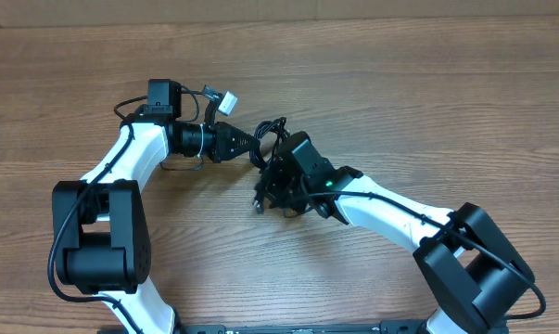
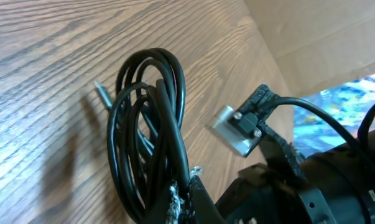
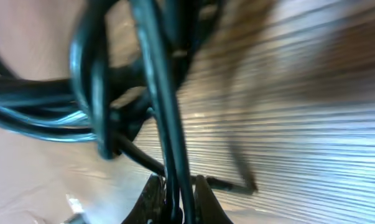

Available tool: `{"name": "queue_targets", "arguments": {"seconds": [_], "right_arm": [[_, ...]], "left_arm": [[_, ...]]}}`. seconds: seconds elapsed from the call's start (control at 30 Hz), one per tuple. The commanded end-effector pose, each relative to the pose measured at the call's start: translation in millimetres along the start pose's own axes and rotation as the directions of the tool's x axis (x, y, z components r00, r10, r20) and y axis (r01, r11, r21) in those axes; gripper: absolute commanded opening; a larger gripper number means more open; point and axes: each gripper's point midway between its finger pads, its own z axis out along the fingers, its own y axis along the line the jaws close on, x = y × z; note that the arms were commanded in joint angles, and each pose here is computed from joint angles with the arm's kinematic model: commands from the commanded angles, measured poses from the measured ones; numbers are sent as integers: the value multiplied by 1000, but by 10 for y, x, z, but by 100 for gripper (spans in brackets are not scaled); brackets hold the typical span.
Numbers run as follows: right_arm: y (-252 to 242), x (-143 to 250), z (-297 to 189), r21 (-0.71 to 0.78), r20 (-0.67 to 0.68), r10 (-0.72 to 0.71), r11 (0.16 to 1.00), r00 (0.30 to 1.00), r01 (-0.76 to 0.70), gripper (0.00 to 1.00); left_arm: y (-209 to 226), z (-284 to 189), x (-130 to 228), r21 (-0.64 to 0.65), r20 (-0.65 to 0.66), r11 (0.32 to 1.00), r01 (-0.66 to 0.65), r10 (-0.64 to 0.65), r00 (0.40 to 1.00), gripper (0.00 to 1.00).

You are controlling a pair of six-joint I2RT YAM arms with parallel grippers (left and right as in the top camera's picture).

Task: Untangle cables
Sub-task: 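Reach the right gripper toward the hanging cables below the left gripper, then grasp the cable strands with the right gripper near the left gripper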

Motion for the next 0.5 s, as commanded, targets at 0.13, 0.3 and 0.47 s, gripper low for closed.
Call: {"name": "queue_targets", "arguments": {"seconds": [0.13,0.3,0.47], "right_arm": [[-130,-15,-71,-4,-84,-138,990,987,138,4],[-322,-119,-131,45,-94,-155,986,983,160,4],[-521,-292,-186,124,-46,-113,985,993,117,5]], "left_arm": [[55,-15,-80,-65,-9,997,-43,43,999,4],[52,-18,-73,-63,-9,998,-29,28,1000,4],[-55,-14,-99,-2,9,1000,-26,26,1000,4]]}}
